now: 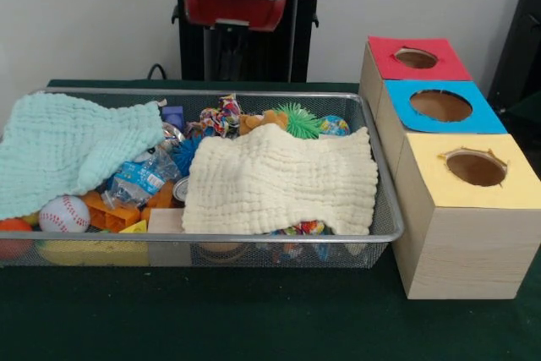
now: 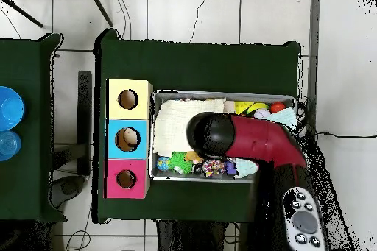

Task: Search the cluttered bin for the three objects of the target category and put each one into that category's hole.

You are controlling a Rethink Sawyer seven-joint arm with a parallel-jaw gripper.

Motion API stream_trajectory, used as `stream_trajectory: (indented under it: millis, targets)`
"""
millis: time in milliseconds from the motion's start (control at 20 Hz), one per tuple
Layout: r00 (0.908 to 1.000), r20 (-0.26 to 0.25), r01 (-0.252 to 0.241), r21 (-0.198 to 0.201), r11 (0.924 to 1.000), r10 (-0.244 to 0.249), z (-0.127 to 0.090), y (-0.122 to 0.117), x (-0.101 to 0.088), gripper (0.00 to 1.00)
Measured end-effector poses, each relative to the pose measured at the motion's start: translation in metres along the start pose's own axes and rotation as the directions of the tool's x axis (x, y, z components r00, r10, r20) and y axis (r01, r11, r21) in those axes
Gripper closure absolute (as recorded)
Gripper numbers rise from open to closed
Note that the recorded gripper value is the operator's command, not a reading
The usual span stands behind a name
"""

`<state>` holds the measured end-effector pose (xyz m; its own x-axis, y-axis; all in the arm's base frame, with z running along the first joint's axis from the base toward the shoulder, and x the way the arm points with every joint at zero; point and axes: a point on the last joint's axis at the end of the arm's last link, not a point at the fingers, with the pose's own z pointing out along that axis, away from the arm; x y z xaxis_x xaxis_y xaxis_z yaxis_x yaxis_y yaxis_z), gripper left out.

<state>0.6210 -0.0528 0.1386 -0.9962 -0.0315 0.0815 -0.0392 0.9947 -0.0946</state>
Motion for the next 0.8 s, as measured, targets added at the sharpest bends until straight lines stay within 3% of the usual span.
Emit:
stream_trajectory:
  millis: [150, 200, 350, 600, 750, 800]
  targets:
    - [1.0000, -0.005, -0.002, -0.012, 0.9999, 0.002, 0.014, -0.017, 0.001, 1.00]
    - [0.9998, -0.019, 0.006, -0.028, 0.9996, -0.007, 0.027, -0.026, 0.005, 1.00]
    - [0.9988, -0.036, 0.032, -0.050, 0.9983, -0.034, 0.045, -0.027, 0.008, 1.00]
    - [0.9961, -0.047, 0.070, -0.092, 0.9934, -0.074, 0.060, -0.009, 0.009, 1.00]
    - [0.9938, -0.047, 0.094, -0.134, 0.9865, -0.101, 0.067, 0.009, 0.007, 1.00]
    - [0.9919, -0.042, 0.111, -0.162, 0.9805, -0.120, 0.070, 0.022, 0.005, 1.00]
